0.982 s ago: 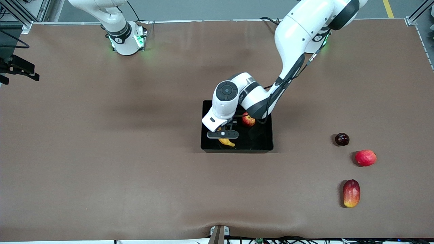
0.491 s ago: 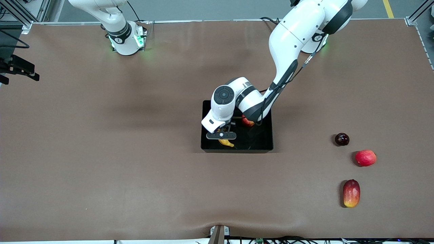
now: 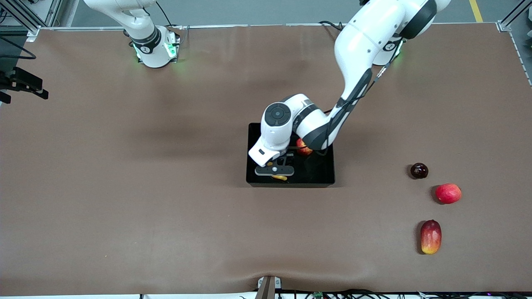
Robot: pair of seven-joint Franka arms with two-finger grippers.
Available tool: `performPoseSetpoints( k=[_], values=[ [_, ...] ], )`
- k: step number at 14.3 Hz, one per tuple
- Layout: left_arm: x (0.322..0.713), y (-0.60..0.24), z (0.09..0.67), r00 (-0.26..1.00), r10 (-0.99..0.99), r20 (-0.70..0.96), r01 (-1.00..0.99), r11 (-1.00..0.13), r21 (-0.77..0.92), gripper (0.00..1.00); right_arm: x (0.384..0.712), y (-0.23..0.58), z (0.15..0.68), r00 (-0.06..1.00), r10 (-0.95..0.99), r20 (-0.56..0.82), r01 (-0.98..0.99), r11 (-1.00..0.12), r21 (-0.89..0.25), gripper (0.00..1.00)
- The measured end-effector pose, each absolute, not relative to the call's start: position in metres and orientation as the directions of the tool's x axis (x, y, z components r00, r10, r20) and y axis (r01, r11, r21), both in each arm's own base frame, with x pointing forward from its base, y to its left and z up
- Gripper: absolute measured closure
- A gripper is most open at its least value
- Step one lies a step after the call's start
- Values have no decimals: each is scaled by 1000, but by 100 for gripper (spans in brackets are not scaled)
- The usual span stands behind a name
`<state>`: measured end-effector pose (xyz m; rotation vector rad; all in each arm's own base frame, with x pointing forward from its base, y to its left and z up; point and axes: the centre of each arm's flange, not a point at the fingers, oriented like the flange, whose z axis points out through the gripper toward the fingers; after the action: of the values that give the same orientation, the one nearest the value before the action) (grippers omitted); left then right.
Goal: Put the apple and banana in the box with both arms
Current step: 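Lower the banana into the tray and open the left gripper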
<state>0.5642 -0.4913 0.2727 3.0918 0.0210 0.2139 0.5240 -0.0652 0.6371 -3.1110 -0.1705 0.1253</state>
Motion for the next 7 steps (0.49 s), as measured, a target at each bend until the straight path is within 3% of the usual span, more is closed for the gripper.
performPoseSetpoints(
  k=[7],
  values=[
    [616, -352, 474, 957, 184, 226, 193, -981, -16, 0, 524, -65, 637, 991, 110, -79, 108, -994, -28, 0]
  ],
)
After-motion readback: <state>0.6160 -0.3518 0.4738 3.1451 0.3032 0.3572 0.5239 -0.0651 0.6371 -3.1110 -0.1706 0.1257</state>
